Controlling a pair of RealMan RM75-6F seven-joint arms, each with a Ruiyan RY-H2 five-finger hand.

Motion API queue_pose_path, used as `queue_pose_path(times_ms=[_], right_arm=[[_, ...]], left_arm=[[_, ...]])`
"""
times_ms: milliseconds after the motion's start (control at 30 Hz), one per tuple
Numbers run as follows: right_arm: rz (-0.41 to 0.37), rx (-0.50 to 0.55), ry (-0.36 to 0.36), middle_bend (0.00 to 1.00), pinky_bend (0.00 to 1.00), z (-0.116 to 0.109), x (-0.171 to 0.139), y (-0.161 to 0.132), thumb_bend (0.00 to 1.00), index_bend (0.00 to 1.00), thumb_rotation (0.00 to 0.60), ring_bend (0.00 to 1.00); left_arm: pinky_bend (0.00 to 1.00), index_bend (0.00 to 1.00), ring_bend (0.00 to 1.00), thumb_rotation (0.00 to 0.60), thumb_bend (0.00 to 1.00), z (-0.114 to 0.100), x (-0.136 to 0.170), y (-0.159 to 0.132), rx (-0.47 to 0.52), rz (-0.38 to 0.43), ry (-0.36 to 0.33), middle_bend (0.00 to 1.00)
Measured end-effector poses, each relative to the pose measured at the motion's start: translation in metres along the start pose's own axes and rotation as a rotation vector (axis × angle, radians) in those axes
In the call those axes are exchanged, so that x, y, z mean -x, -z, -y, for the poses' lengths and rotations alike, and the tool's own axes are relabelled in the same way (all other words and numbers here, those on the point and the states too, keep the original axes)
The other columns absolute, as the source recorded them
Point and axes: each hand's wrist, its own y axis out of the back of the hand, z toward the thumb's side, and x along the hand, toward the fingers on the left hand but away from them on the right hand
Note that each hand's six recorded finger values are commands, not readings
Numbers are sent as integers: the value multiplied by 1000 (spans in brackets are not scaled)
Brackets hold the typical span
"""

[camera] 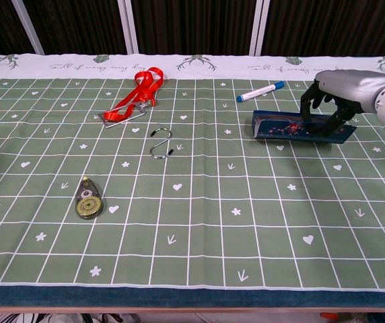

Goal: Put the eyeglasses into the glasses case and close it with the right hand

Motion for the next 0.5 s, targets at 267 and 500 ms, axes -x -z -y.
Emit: queue_pose_path(times_ms=[267,500], right_arm=[[-6,-20,-11,274,199,-5,-14,-2,576,690,600,237],[-5,-33,-34,233,199,-10,-7,-4,576,692,600,212]], left_arm=[[0,217,0,600,397,0,0,0,-3,-1,-1,0],[0,218,0,600,397,0,0,0,-5,-1,-2,0]])
